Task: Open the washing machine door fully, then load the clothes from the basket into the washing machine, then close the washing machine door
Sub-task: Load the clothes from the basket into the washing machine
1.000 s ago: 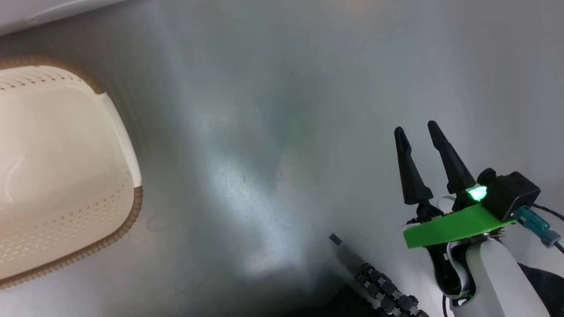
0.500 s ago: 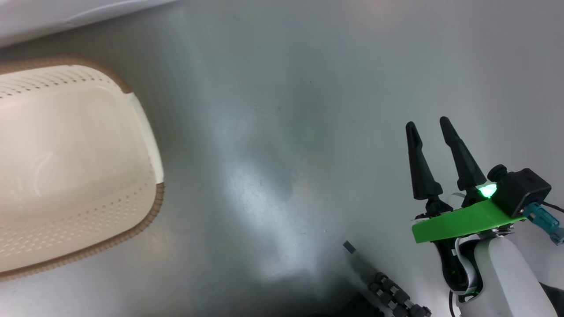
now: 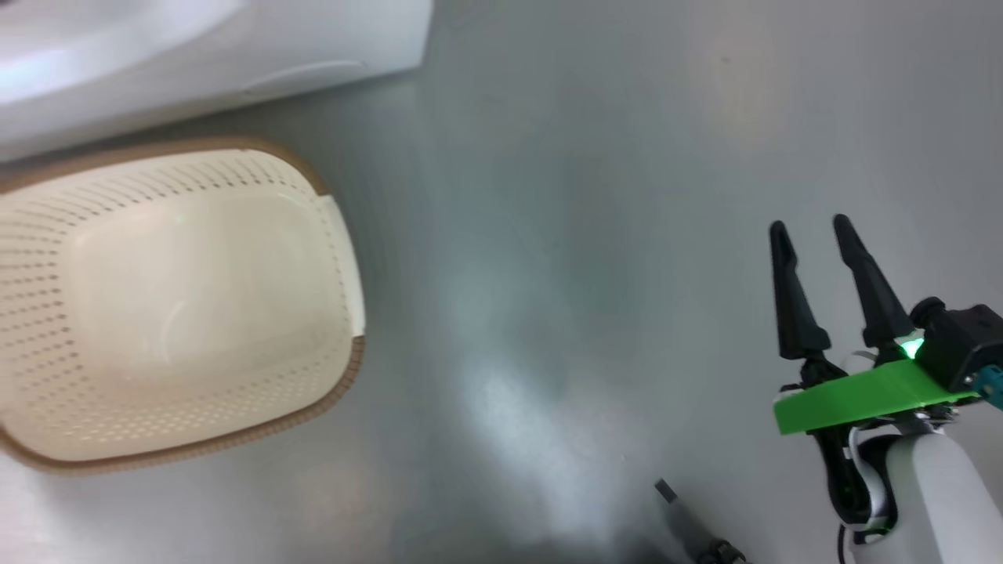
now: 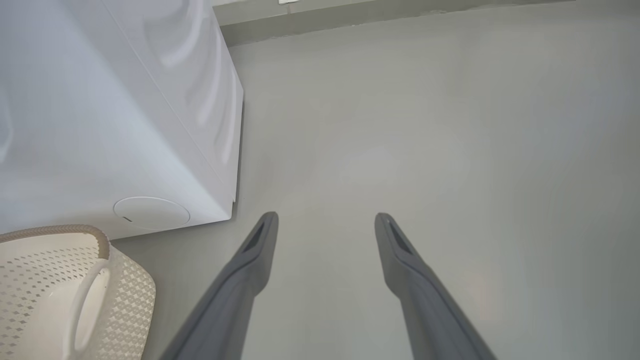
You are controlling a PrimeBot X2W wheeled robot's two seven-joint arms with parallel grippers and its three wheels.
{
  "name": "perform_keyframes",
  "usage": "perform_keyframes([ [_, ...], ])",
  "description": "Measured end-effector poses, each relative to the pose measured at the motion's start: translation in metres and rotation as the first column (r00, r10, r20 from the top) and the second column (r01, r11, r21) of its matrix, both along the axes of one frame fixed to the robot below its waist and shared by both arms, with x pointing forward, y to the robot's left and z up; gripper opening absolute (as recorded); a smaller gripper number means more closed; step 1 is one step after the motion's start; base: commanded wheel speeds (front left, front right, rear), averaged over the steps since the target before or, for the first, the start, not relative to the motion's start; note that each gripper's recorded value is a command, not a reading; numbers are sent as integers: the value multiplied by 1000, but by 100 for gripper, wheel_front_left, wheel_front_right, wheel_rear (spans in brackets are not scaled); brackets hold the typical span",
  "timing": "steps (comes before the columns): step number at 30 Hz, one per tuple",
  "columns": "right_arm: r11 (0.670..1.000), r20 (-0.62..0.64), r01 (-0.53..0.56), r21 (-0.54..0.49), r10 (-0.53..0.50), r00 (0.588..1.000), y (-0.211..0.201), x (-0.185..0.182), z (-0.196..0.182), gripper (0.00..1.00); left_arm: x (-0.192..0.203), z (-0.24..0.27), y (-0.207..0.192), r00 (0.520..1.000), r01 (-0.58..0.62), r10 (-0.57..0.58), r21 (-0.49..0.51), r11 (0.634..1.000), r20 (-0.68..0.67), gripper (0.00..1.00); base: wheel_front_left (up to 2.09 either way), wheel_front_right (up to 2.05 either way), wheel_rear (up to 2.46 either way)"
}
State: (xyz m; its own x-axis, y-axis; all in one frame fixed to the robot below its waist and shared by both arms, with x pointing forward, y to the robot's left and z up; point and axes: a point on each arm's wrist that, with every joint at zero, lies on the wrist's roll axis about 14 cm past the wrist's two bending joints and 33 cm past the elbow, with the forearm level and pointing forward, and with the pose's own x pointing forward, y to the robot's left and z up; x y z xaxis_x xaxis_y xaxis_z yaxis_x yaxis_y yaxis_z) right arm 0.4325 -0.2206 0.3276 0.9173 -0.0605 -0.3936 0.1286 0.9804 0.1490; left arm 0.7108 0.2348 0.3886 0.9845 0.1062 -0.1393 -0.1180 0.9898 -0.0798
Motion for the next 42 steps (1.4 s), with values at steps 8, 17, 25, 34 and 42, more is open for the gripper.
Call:
perform_keyframes([
  [8,999,48,-22,-31,24,999,1,-2,30,100,-74,-11,-10,999,3,-5,-30,1000,-46,100,0,0,0],
  [17,998,85,-51,-24,52,995,11,-20,65,100,-175,21,-33,1000,25,-24,-9,1000,16,100,0,0,0],
  [25,996,116,-74,-57,80,990,14,-47,93,100,-257,47,-35,999,7,-6,-7,1000,44,100,0,0,0],
  [34,993,187,-94,-74,106,977,20,-71,129,100,-321,65,-28,998,-23,24,-13,1000,57,100,0,0,0],
  [42,987,220,-128,-93,145,965,28,-86,147,100,-355,75,-30,997,-25,26,-18,1000,78,100,0,0,0],
])
